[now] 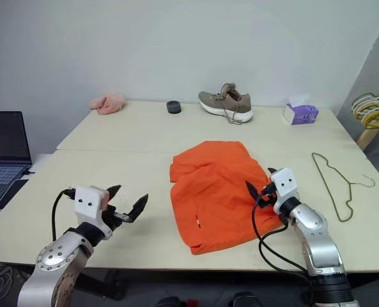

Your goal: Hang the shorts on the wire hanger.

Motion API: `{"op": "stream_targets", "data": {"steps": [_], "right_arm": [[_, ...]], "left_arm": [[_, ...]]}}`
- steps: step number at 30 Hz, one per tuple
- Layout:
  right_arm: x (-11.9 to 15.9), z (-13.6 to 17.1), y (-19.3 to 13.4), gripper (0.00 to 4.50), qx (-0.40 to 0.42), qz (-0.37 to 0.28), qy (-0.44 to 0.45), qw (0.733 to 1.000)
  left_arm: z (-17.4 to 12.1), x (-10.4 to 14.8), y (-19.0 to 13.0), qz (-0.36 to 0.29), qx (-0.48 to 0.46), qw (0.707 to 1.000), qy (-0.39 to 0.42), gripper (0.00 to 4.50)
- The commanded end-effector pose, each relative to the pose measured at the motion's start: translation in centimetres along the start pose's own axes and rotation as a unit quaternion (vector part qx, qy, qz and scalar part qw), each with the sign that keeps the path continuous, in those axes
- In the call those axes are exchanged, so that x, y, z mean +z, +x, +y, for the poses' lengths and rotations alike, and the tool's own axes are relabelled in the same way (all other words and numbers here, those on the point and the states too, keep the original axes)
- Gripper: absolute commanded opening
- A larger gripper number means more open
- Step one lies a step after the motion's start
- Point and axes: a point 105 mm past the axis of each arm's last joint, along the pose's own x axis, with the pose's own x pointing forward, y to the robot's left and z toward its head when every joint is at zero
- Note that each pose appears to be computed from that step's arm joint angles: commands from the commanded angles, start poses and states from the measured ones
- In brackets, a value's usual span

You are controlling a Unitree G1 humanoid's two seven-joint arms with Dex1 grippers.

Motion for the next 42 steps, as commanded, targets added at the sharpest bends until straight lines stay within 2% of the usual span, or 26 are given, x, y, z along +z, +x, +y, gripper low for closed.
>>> {"op": "stream_targets", "data": {"steps": [1, 4, 7, 11, 14, 20, 28, 33, 36, 40, 42], "right_arm": [[2.1, 0.1, -0.1, 4.46, 0.018, -0.038, -0.020, 0.999], [2.4, 1.0, -0.6, 4.46, 0.058, -0.043, -0.014, 0.997], [2.6, 2.7, -1.9, 4.46, 0.146, -0.026, -0.003, 0.989], [2.4, 6.2, -5.4, 4.46, 0.320, 0.046, 0.010, 0.946], [2.1, 6.9, -7.5, 4.46, 0.384, 0.092, -0.014, 0.919], [2.4, 6.4, -7.8, 4.46, 0.384, 0.103, -0.041, 0.917], [2.1, 6.6, -8.0, 4.46, 0.377, 0.101, -0.055, 0.919], [1.7, 5.7, -7.7, 4.50, 0.361, 0.107, -0.094, 0.922], [0.9, 3.7, -6.6, 4.50, 0.325, 0.115, -0.163, 0.924], [0.1, 1.1, -5.5, 4.50, 0.294, 0.126, -0.246, 0.915], [-0.3, 0.0, -5.1, 4.50, 0.292, 0.134, -0.293, 0.900]], "left_arm": [[-2.3, 1.8, 0.1, -0.025, -0.070, 0.997, 0.009, 4.50], [-4.3, 1.9, 0.2, -0.015, -0.133, 0.991, 0.010, 4.50], [-7.5, 1.5, -0.1, 0.020, -0.240, 0.970, 0.014, 4.50], [-10.5, -0.2, -2.0, 0.102, -0.383, 0.918, -0.015, 4.50], [-11.1, -1.7, -3.1, 0.153, -0.445, 0.882, 0.006, 4.50], [-10.7, -3.8, -1.1, 0.180, -0.460, 0.864, 0.102, 4.50], [-11.1, -5.3, 0.6, 0.180, -0.462, 0.855, 0.148, 4.50], [-10.3, -5.4, 1.3, 0.167, -0.442, 0.864, 0.177, 3.00], [-9.2, -4.7, 1.9, 0.147, -0.415, 0.878, 0.186, 1.99], [-7.5, -3.6, 2.1, 0.130, -0.386, 0.892, 0.196, 0.73], [-6.5, -2.8, 2.2, 0.120, -0.367, 0.900, 0.202, 0.12]]}}
